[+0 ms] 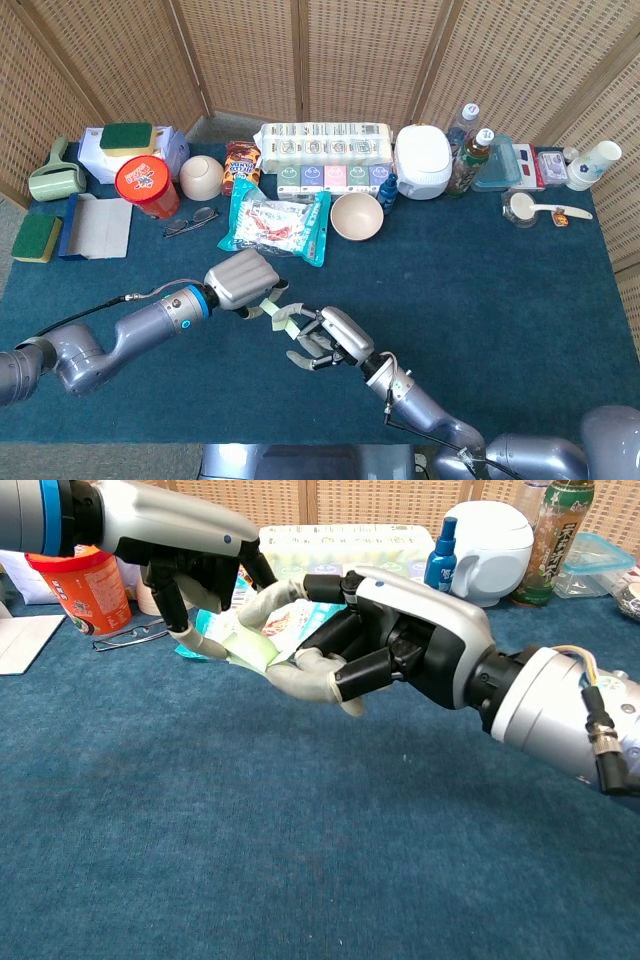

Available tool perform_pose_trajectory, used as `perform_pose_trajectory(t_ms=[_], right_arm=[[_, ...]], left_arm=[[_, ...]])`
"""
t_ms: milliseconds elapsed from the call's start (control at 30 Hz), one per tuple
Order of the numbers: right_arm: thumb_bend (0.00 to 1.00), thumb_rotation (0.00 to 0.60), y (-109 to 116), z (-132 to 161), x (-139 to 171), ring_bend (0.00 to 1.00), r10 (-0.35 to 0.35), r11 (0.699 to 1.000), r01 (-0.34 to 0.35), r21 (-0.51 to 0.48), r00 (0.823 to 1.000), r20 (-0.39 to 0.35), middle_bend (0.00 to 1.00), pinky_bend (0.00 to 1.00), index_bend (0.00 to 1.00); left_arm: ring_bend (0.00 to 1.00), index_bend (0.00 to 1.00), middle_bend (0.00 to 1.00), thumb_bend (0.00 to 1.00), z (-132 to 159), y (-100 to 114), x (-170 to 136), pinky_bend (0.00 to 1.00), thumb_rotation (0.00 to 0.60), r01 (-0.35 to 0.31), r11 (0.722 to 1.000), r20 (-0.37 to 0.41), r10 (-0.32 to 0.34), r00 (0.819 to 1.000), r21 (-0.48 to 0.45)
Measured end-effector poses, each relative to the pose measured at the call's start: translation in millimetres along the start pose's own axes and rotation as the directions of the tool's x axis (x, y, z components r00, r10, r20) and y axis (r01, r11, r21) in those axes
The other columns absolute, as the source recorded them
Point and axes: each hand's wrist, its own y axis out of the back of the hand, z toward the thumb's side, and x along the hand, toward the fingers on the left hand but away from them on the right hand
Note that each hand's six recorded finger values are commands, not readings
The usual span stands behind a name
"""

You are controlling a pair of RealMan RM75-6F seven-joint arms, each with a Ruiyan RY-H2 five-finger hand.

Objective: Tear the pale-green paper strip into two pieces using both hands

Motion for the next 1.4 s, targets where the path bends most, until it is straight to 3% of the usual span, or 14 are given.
perform_pose_trajectory(t_ms=[933,1400], right_arm=[[0.36,0.600,10.0,-11.3,0.5,0.99,-0.022,1.000,0.022,-0.006,0.999,0.033,0.93,0.77,0.25],[0.36,0.600,-2.0,-8.3,-4.4,0.99,0.011,1.000,-0.011,-0.004,1.000,0.027,0.93,0.77,0.29]], left_arm=[[1.00,0.73,1.00,0.43,-1.1,-5.5,0.2,1.00,0.600,0.013,1.000,0.002,-0.013,1.000,0.005],[1.00,0.73,1.00,0.43,-1.2,-1.0,3.2,1.00,0.600,0.002,1.000,0.001,-0.002,1.000,-0.014]])
